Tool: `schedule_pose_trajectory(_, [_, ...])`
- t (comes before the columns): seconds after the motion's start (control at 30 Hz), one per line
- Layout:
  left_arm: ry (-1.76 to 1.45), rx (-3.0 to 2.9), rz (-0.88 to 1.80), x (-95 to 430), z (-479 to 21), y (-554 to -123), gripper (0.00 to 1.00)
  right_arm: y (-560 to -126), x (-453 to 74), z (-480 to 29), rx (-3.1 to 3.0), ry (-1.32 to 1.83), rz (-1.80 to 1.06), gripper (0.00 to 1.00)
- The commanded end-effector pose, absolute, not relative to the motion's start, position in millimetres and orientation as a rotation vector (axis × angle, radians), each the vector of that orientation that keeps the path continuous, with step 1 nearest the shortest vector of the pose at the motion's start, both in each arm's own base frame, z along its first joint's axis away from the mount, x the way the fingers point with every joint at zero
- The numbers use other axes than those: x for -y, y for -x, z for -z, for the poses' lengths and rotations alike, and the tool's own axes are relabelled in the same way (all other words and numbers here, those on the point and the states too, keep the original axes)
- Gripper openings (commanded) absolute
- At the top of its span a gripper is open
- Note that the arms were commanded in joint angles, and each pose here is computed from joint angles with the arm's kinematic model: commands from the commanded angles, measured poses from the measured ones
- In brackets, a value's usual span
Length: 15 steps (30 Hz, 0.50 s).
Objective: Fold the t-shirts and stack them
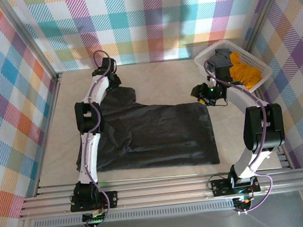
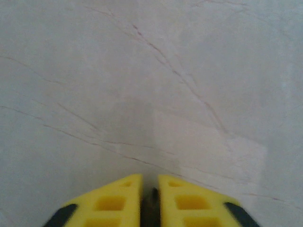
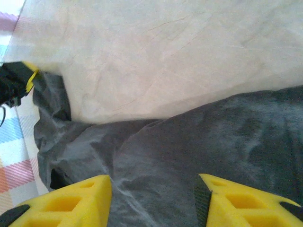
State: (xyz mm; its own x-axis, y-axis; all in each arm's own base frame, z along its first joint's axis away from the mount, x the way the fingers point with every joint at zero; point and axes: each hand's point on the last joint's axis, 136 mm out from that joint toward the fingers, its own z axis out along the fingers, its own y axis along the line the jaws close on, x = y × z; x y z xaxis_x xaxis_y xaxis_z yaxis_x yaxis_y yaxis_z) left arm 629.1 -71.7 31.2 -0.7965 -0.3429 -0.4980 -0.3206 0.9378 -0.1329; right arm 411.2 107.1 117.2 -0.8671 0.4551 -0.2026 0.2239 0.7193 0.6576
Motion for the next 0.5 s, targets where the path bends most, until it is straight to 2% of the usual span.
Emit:
schedule_pose_trajectory(0.0, [0.504,-2.657,0.014,74.4,-16.9,-605.6,0.0,-404.8,-75.9,-105.9,-2.595,-0.674,-0.696,0.48])
schedule_pose_trajectory(0.07, [0.497,-2.626,0.053,81.1,-34.3,-609.4,0.0,-407.0,-54.8,-92.3,-2.605,-0.759,-0.525,0.48])
schedule_pose_trajectory(0.13, [0.477,-2.595,0.084,89.5,-54.9,-611.7,0.0,-414.9,-40.3,-80.4,-2.605,-0.809,-0.407,0.43])
schedule_pose_trajectory(0.3, [0.481,-2.528,0.128,94.8,-99.5,-611.6,0.0,-433.6,-34.2,-59.3,-2.621,-0.892,-0.339,0.39])
schedule_pose_trajectory(0.47, [0.475,-2.498,0.17,98.1,-122.4,-611.0,0.0,-442.6,-43.4,-41.6,-2.645,-0.895,-0.324,0.38])
